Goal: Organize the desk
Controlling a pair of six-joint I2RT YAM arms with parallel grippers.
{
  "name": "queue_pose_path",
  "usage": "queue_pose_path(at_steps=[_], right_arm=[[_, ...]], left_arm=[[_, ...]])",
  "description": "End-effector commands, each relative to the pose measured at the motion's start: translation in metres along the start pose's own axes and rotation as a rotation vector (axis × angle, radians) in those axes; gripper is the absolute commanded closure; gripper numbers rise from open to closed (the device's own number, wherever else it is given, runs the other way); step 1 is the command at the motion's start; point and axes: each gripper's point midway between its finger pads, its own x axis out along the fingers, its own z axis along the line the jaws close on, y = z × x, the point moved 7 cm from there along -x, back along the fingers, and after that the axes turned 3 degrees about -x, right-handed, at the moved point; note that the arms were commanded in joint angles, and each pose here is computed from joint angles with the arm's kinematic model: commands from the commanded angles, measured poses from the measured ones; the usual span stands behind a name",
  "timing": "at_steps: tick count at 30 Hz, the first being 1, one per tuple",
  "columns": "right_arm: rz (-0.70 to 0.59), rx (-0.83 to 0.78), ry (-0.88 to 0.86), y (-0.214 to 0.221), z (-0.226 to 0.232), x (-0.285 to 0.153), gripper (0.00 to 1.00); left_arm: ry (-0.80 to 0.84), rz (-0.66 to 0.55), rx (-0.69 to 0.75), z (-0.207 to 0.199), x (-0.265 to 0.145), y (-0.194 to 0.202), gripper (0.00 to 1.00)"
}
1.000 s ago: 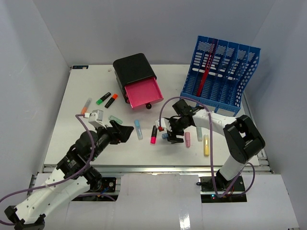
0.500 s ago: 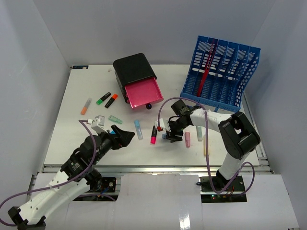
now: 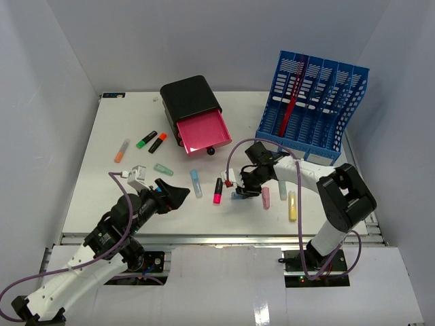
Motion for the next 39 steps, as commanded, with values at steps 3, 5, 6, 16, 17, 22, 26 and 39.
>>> queue_pose_path(at_steps=[3,5,6,16,17,22,26,39], right_arm=[[-0.122,-0.071,0.143,-0.065,-0.020,-0.068,0.84],[-0.165,-0.051,0.250,-0.094,-0.043,-0.095,0.87],[-0.177,-0.030,0.301,-0.104,-0.055,-0.104,0.89],[-0.306,0.080,0.526,-0.160,-0.157,-0.119,0.89],[-0.306,0.083,0.549,-0.161,-0.168,-0.116,0.89],[-0.294,0.115,0.581,-0.158,-0.199,-0.098,0.87],[-0.278,0.134,0.569,-0.151,-0.211,-0.079,0.83],[-0.280,0.195,0.546,-0.147,-0.200,-0.080,0.28]], left_arm=[[0.024,0.006,-0.005,-0.009,-0.005,-0.006,0.07],[0.019,0.017,-0.005,-0.008,-0.004,-0.004,0.07],[0.016,0.023,-0.008,-0.008,-0.003,-0.003,0.07],[0.024,0.054,-0.012,-0.012,-0.004,-0.002,0.07],[0.024,0.057,-0.017,-0.013,-0.004,-0.002,0.07],[0.020,0.085,-0.027,-0.010,-0.002,0.004,0.07],[0.020,0.112,-0.028,-0.008,0.001,0.009,0.07],[0.116,0.343,-0.031,-0.023,0.035,0.039,0.12]])
